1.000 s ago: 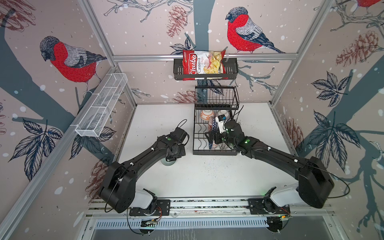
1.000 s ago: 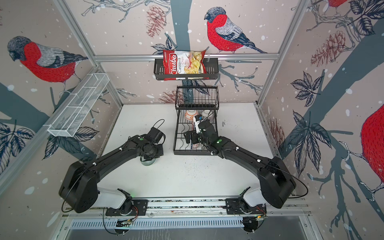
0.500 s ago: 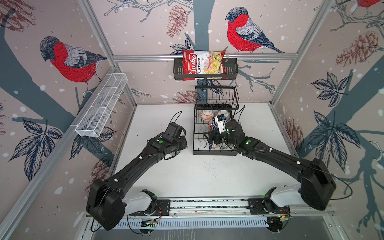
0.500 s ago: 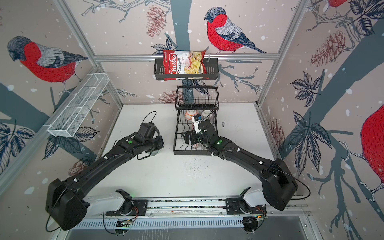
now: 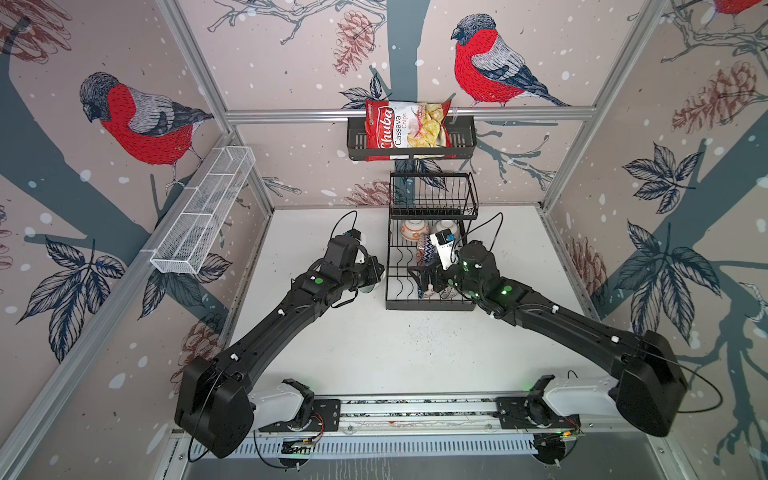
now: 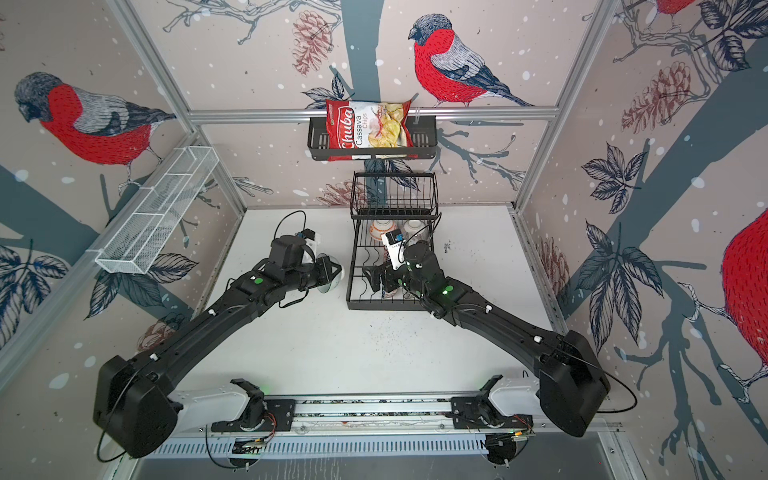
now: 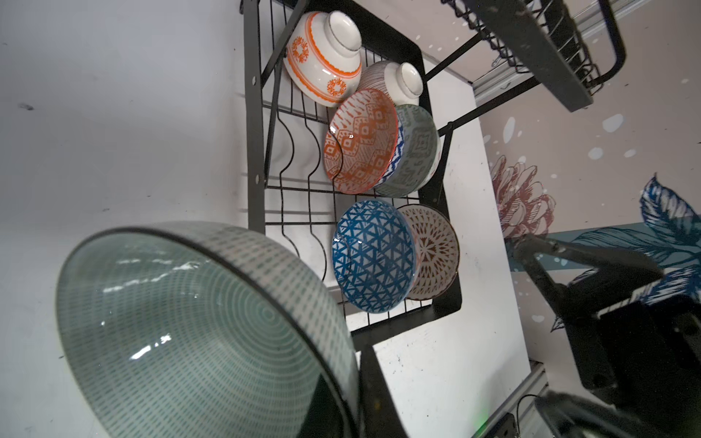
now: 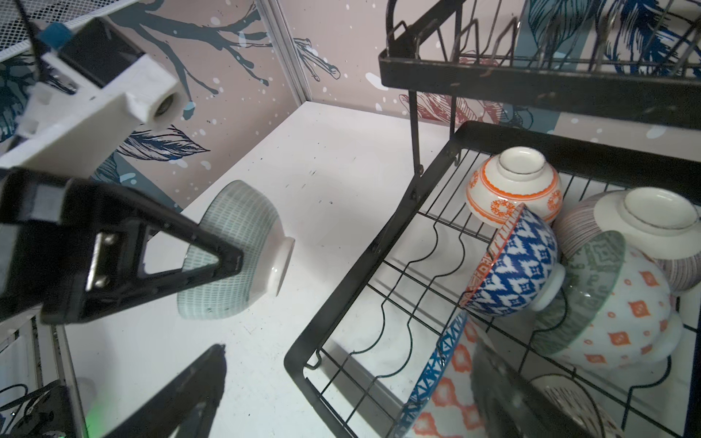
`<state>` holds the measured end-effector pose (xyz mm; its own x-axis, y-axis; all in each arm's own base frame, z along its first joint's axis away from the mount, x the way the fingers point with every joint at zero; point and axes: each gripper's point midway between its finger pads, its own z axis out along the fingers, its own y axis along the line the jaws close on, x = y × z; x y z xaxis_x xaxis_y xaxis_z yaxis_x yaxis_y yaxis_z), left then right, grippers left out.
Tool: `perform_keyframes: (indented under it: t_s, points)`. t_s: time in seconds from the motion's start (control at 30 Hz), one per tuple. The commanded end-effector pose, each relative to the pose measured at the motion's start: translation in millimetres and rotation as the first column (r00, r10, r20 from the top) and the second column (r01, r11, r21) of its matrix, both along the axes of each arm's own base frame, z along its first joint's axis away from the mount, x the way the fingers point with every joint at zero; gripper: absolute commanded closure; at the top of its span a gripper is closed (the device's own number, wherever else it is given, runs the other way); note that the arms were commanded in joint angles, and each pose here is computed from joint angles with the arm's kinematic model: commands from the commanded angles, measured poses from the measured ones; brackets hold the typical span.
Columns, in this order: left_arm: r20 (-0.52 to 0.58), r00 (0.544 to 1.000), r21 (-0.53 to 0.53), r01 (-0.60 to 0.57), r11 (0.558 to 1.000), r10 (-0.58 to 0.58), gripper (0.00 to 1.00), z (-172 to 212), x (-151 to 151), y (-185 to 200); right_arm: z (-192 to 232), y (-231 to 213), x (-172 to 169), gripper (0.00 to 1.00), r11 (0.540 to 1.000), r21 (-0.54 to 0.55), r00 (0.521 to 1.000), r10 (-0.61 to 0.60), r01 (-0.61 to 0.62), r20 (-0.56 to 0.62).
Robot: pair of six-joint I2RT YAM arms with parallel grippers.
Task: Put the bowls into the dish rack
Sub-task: 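Lift the green bowl toward the rack with the left gripper while the right gripper approaches, then bring the green bowl to the right gripper with the left gripper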
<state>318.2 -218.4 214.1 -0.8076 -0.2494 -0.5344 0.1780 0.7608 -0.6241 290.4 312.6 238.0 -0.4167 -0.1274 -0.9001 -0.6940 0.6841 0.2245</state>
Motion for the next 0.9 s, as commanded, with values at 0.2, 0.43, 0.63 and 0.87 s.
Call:
perform_keyframes:
  t_s: [0.2,0.43,0.63,0.87]
  points:
    - [0.121,0.989,-0.157,0.103,0.982,-0.084,1.0,41,12,-21,19,17,-20,0.01,0.995,0.016,0.99,0.1,-0.102,0.103]
    - [0.169,0.977,-0.237,0.165,0.957,-0.127,1.0,60,9,-30,11,36,-20,0.0,0.99,0.022,0.987,0.139,-0.141,0.083]
    - [0.187,0.97,-0.266,0.201,0.943,-0.154,1.0,68,6,-34,12,50,-13,0.01,0.988,0.053,0.987,0.141,-0.145,0.081]
    - [0.197,0.963,-0.312,0.241,0.919,-0.185,1.0,71,0,-40,12,67,-7,0.01,0.982,0.084,0.985,0.163,-0.167,0.058]
